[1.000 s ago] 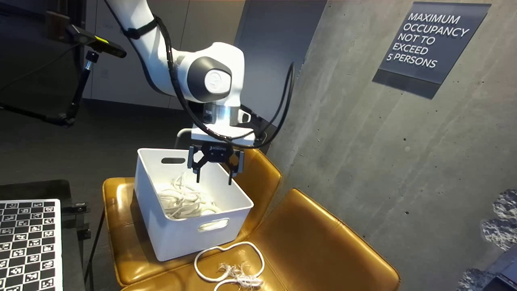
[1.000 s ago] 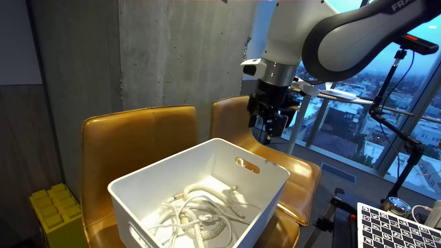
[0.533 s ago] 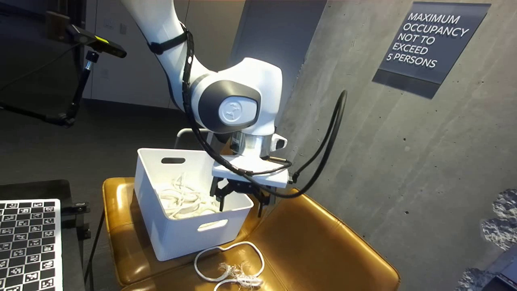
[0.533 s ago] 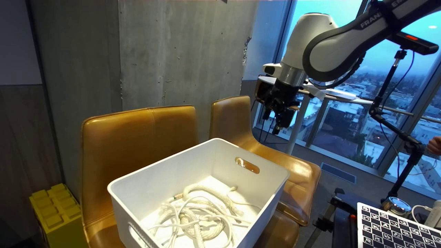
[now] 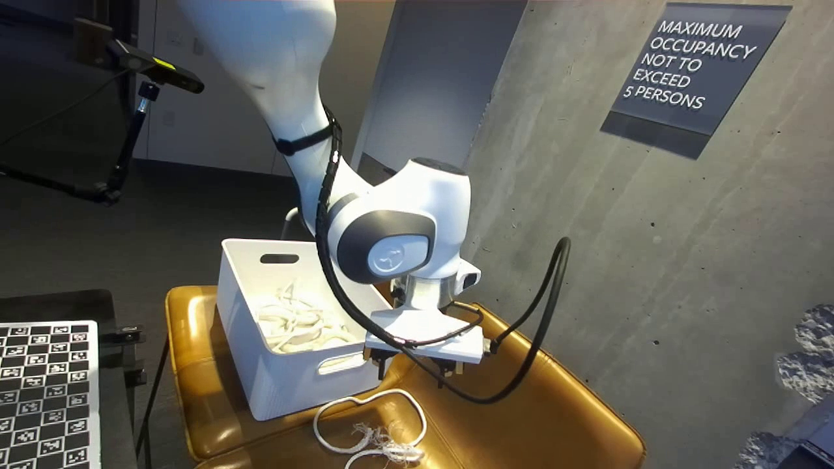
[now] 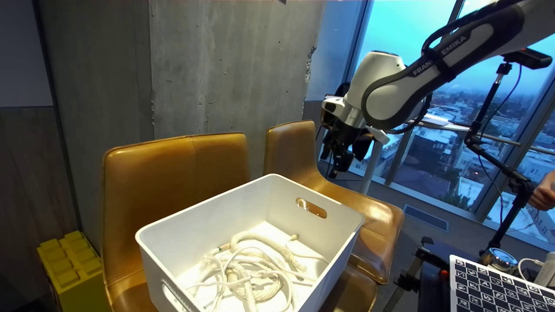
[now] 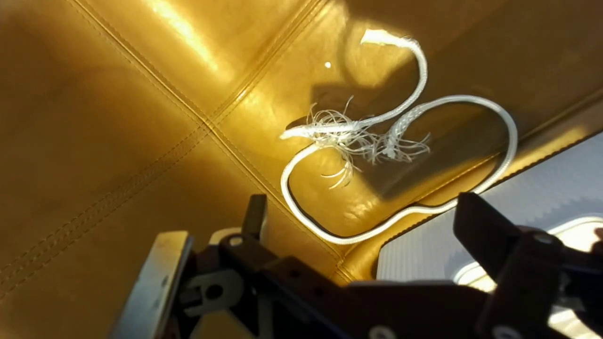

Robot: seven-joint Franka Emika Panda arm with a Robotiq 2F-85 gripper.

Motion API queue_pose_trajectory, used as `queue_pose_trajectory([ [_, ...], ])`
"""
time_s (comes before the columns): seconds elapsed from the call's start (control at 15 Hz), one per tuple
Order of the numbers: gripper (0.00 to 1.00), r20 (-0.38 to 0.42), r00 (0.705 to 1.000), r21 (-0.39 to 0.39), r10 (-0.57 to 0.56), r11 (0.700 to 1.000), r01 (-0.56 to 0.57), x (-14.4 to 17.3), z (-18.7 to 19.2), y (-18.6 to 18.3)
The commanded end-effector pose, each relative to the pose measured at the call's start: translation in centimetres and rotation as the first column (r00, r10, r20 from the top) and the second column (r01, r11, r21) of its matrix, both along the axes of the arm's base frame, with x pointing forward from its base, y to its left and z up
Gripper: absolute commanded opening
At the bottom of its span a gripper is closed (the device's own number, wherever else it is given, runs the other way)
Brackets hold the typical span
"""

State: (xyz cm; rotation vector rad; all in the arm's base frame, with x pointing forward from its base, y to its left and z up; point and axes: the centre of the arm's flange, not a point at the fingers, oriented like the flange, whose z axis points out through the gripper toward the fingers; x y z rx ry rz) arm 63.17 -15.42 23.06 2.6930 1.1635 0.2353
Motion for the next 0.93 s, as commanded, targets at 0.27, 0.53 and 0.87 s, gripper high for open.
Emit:
queue_pose_trajectory([
  [0.27, 1.0, -0.031, 0.993, -0.032, 0.111, 0.993, -0.112, 3.0, -8.1, 0.4],
  [0.53, 1.0, -0.034, 0.992, -0.031, 0.119, 0.992, -0.12, 4.8, -9.4, -0.6],
  [0.87, 1.0, -0.05, 0.992, -0.041, 0.116, 0.992, -0.118, 5.7, -12.2, -2.9],
])
